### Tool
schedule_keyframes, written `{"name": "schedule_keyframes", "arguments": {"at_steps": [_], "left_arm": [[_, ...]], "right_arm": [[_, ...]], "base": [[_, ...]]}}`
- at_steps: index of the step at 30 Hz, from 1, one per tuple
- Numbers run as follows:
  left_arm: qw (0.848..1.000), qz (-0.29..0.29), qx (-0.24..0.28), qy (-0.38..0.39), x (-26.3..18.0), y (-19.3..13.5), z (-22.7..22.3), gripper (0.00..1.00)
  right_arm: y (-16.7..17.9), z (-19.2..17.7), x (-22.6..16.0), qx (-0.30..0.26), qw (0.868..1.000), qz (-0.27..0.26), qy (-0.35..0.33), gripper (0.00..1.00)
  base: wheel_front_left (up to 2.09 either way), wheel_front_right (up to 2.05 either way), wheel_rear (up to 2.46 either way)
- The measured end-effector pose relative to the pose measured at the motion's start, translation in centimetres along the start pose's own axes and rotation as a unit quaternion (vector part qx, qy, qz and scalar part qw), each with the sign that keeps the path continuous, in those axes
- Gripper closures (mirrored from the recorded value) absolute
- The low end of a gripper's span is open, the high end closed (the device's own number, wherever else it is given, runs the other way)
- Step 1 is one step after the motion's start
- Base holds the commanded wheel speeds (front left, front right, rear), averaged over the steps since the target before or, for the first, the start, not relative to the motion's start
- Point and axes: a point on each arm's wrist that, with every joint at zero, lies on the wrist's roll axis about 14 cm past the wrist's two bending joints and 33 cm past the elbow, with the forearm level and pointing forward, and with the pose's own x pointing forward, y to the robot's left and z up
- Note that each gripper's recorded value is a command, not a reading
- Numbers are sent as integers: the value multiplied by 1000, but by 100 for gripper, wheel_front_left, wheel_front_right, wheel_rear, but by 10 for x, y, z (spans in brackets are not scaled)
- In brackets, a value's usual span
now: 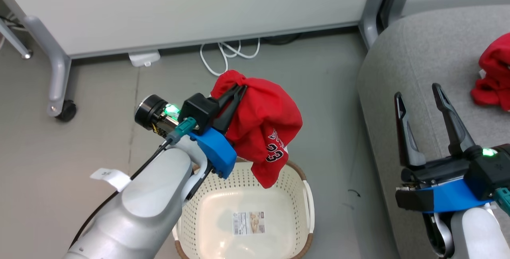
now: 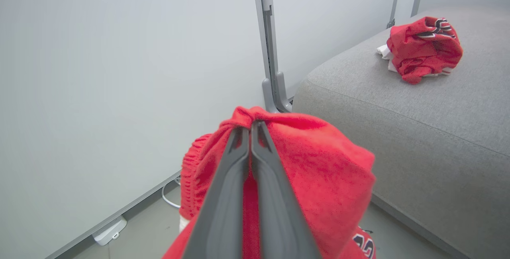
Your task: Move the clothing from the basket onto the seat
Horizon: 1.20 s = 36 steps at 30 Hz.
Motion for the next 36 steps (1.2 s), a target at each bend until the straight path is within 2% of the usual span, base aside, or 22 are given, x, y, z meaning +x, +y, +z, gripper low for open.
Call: {"name": "schedule_keyframes", "arguments": {"at_steps": [7,18,29,36], "left_arm": [[996,18,-8,-82,-10,3,59,100],[985,4,2,-173,-17,-9,123,100],[981,-12,9,-196,-19,-18,138,100],[980,-14,11,-197,-20,-19,138,100]], "right_arm": [[1,19,-12,1,1000,-1,-18,0],[3,31,-21,3,1000,-1,-28,0],[4,32,-22,6,1000,0,-30,0],[22,33,-17,8,999,29,-32,0]], "base": [[0,0,0],[0,0,0],[0,0,0],[0,0,0]]}}
